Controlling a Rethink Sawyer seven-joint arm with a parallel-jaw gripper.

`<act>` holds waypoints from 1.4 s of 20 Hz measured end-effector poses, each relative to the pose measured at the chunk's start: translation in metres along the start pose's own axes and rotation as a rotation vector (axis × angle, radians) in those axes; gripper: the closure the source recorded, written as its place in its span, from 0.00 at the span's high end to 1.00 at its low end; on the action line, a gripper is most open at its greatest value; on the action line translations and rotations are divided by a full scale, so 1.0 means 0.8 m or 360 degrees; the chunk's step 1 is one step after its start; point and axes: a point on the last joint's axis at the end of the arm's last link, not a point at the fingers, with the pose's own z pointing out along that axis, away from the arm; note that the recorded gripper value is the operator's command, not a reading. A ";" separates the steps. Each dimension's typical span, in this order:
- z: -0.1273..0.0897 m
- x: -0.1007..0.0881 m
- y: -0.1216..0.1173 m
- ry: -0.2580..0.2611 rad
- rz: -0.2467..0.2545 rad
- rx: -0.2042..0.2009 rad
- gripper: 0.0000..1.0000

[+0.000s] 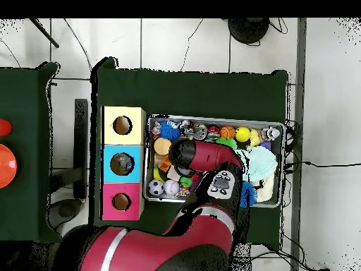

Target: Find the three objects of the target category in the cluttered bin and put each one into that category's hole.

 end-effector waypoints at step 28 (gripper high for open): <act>0.047 -0.075 -0.112 0.0068 0.0247 0.0003 1.00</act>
